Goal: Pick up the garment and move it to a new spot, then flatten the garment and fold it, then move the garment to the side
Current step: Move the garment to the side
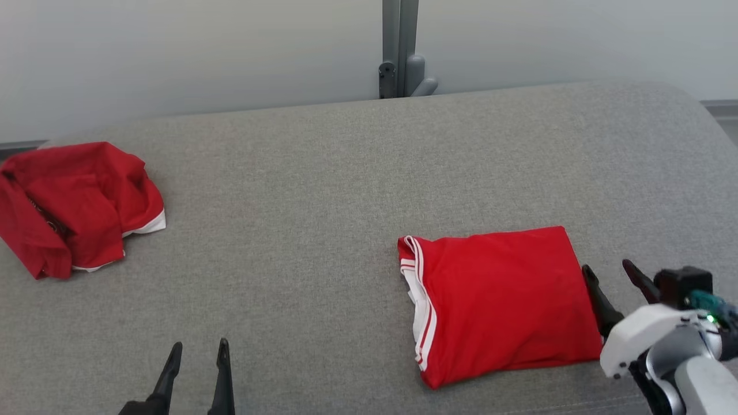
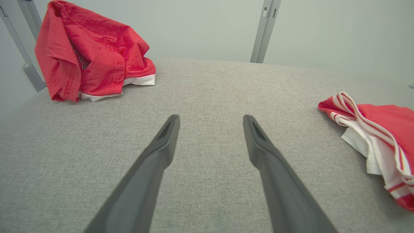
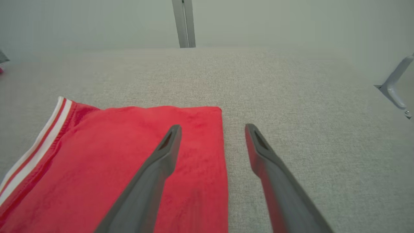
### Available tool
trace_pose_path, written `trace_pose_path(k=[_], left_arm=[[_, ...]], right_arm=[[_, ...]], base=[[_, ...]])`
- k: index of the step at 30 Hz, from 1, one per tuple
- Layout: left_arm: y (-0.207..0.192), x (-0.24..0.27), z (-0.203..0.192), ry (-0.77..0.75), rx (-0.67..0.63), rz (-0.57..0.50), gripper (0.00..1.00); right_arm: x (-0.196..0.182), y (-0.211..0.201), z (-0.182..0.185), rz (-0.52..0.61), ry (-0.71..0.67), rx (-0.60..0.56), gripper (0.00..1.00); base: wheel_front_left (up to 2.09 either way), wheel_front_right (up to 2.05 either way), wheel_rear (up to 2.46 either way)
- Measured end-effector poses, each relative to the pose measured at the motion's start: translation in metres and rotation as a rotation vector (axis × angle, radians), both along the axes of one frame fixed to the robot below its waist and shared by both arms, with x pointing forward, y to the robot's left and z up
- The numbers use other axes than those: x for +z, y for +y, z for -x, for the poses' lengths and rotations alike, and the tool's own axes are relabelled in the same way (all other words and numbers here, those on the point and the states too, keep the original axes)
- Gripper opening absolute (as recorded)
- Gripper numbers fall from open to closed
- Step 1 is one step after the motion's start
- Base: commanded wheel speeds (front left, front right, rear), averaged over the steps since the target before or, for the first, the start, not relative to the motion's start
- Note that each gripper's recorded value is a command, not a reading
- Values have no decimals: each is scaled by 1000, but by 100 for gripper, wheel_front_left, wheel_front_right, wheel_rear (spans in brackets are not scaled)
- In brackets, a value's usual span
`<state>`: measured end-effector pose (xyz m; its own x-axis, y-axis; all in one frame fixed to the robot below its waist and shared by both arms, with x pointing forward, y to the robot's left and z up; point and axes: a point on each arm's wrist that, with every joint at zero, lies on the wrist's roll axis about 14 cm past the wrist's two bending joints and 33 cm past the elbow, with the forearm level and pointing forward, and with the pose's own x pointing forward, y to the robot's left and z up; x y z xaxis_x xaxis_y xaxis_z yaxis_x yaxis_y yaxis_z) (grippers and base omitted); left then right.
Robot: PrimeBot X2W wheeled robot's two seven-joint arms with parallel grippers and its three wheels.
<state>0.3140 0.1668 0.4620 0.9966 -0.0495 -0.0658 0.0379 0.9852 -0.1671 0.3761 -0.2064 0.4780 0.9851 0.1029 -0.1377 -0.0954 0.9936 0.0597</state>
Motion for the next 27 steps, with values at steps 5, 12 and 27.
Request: trace_pose_path(k=[5, 12, 27], left_arm=[[1, 1, -21, -2, -6, -15, 100], [13, -11, -40, 29, 20, -27, 100], [4, -15, -58, 35, -8, -16, 100]], right_arm=[[-25, -2, -25, 52, 232, 70, 100], [-70, 1, -30, 8, 457, 95, 100], [-81, 19, -51, -67, 491, 135, 0]], base=[[0, 0, 0], [0, 0, 0], [0, 0, 0]])
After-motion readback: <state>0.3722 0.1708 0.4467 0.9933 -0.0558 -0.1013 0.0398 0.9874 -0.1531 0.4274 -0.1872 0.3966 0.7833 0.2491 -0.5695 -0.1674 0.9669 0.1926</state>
